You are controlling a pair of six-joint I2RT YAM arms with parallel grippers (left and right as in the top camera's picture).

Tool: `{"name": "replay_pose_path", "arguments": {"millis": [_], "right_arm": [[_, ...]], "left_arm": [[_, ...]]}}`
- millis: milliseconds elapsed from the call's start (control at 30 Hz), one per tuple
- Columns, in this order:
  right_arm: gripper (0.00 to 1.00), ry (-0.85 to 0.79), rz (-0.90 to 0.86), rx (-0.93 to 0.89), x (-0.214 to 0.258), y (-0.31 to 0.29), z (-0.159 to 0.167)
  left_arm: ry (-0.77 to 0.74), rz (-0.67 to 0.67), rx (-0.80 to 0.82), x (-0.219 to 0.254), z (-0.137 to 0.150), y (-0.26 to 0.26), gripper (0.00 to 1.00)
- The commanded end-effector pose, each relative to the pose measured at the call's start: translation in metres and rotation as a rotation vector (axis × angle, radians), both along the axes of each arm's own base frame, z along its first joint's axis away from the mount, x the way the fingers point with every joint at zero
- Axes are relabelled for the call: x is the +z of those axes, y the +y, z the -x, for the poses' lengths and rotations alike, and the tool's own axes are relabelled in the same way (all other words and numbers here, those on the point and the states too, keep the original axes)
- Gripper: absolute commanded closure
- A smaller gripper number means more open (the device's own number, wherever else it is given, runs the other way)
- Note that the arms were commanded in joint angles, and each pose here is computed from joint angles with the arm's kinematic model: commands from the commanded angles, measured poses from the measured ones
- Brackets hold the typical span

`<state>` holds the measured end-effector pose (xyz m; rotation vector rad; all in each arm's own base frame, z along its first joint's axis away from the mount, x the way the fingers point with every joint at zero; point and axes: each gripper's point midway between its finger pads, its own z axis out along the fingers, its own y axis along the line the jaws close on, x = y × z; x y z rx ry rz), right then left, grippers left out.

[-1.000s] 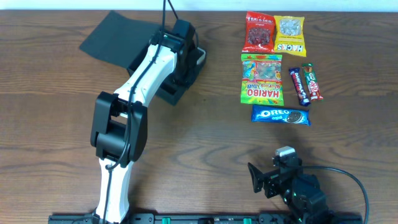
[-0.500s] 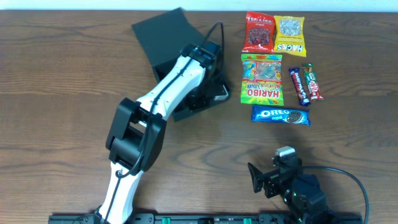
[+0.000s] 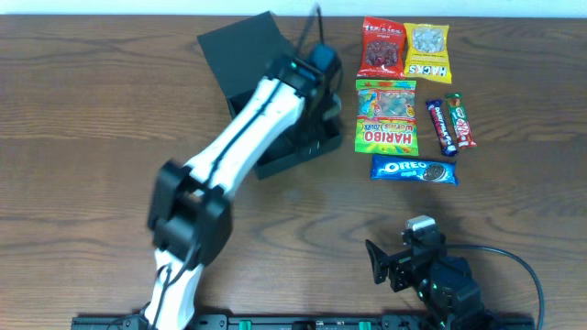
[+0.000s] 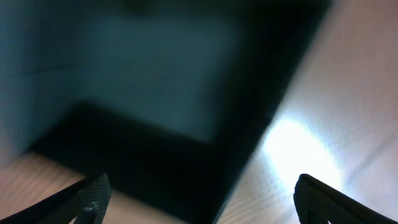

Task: Pack container
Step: 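Drag the black box right toward the snacks with the left gripper, then push the box into position and hold its left wall with left gripper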

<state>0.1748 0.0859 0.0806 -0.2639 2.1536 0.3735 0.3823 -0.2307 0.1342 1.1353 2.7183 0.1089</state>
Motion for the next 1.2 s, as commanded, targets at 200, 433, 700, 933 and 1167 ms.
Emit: {"name": "replay_pose_path", "arguments": {"millis": [200,433,700,933,1167], "right_arm": [[0.01,0.001,0.000,-0.014,-0.002,-0.002,-0.001],[0.01,0.001,0.000,-0.014,-0.002,-0.002,-0.001],[0.01,0.001,-0.001,-0.013,-0.002,-0.002,-0.001],[0.01,0.001,-0.001,-0.013,-0.002,-0.002,-0.001],[0.01,0.001,-0.001,-0.013,-0.002,-0.002,-0.001]], "left_arm": [[-0.256,0.062,1.090,0.085,-0.004,0.129,0.05],[-0.055,0.139,1.202,-0.002,-0.002,0.129,0.05],[-0.064,0.191,1.281,-0.067,-0.002,0.125,0.04],[-0.062,0.215,1.274,-0.088,0.001,0.123,0.56],[-0.188,0.049,1.032,-0.082,-0.009,0.148,0.94]]}}
